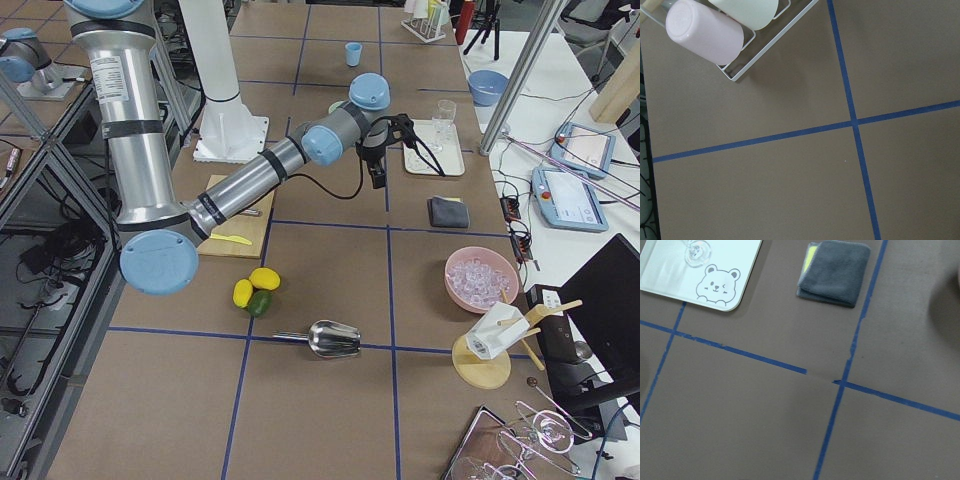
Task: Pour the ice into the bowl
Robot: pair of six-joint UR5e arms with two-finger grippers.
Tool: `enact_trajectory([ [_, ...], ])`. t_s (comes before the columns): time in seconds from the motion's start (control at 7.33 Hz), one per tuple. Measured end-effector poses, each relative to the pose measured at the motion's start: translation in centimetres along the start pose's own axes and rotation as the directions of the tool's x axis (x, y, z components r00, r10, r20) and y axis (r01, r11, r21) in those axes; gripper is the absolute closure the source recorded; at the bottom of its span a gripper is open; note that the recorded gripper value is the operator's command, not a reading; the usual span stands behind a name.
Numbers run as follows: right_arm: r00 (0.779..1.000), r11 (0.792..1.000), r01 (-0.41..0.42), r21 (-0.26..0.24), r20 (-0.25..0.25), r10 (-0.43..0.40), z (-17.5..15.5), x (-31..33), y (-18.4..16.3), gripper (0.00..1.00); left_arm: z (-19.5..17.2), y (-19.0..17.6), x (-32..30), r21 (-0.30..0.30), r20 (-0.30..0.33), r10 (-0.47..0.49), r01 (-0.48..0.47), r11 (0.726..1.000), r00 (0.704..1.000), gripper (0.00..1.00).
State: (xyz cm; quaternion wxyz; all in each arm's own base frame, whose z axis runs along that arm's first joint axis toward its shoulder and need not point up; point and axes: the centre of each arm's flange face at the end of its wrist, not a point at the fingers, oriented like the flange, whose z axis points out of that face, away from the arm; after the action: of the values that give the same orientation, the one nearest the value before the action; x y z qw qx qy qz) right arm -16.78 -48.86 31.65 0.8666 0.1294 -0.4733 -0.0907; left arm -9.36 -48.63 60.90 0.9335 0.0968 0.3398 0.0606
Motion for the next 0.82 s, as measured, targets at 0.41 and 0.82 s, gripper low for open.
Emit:
enact_trajectory([
  [0.41,0.996,0.996,-0.086,-0.020,-0.017,0.086,6.5,-16.2,-0.6,0.00,-0.1,-0.1,1.0,0.013,-0.092,0.001,0.000,1.000,0.996,0.00],
  [0.82,0.977,0.982,-0.183,0.036,-0.106,0.186,13.0,-31.8,-0.4,0.00,-0.4,-0.4,1.3,0.022,-0.098,0.011,-0.009,1.000,0.995,0.00],
])
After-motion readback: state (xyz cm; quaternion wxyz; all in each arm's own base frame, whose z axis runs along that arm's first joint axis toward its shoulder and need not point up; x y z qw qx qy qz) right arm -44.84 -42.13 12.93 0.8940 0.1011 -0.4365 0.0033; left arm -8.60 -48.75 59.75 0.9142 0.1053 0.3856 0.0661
